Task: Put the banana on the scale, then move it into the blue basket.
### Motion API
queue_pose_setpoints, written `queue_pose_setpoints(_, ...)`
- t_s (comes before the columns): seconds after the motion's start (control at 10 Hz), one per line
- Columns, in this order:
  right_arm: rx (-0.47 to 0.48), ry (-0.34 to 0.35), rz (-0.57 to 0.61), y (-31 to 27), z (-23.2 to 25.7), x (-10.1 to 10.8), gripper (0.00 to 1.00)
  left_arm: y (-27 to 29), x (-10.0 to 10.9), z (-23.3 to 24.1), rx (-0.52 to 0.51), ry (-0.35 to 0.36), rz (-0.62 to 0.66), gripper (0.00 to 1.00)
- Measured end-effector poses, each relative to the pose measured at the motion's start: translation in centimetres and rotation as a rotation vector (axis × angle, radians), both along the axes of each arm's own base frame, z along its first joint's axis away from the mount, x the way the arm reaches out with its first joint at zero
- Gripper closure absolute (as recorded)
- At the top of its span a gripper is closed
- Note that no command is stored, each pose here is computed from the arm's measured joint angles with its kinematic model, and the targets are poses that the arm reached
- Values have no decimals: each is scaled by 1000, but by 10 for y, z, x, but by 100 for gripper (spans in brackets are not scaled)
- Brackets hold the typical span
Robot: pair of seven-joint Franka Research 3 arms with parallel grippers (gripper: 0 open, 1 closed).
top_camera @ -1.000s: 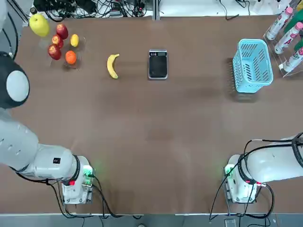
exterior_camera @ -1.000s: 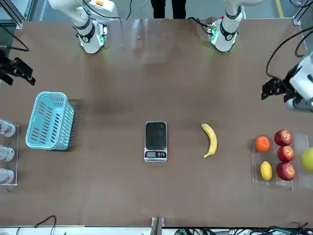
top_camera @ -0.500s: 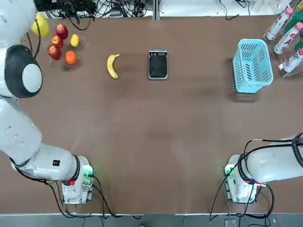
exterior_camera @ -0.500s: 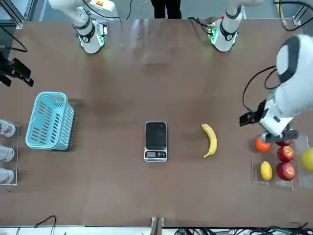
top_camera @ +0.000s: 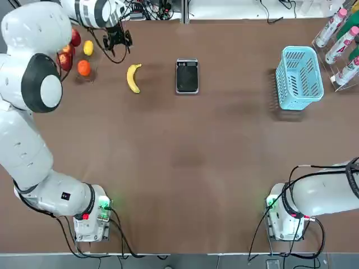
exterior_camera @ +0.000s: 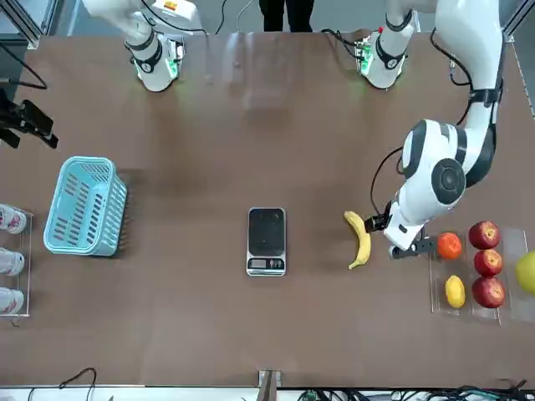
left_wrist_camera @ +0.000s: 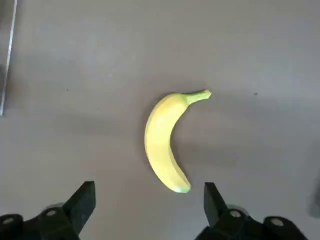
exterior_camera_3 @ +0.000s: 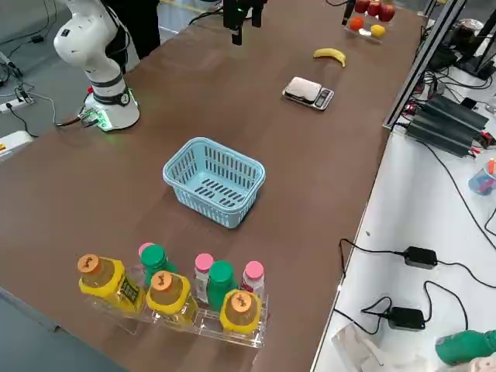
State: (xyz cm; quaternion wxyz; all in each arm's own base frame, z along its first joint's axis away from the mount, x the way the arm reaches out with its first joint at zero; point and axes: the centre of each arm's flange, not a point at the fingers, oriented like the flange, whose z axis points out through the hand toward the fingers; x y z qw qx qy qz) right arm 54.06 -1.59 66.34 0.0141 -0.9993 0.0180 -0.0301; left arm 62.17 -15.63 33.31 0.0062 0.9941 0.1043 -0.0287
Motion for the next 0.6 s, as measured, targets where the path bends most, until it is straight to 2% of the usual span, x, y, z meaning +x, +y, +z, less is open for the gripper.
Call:
queue_pose_setpoints(0.3, 0, -4, 1, 0, 0, 1, 0, 1, -3, -39, 0, -20, 68, 4)
queue_pose_setpoints(0.6, 2, -7, -6, 1, 0, 1, 0, -13, -3, -83, 31, -28, 69, 4)
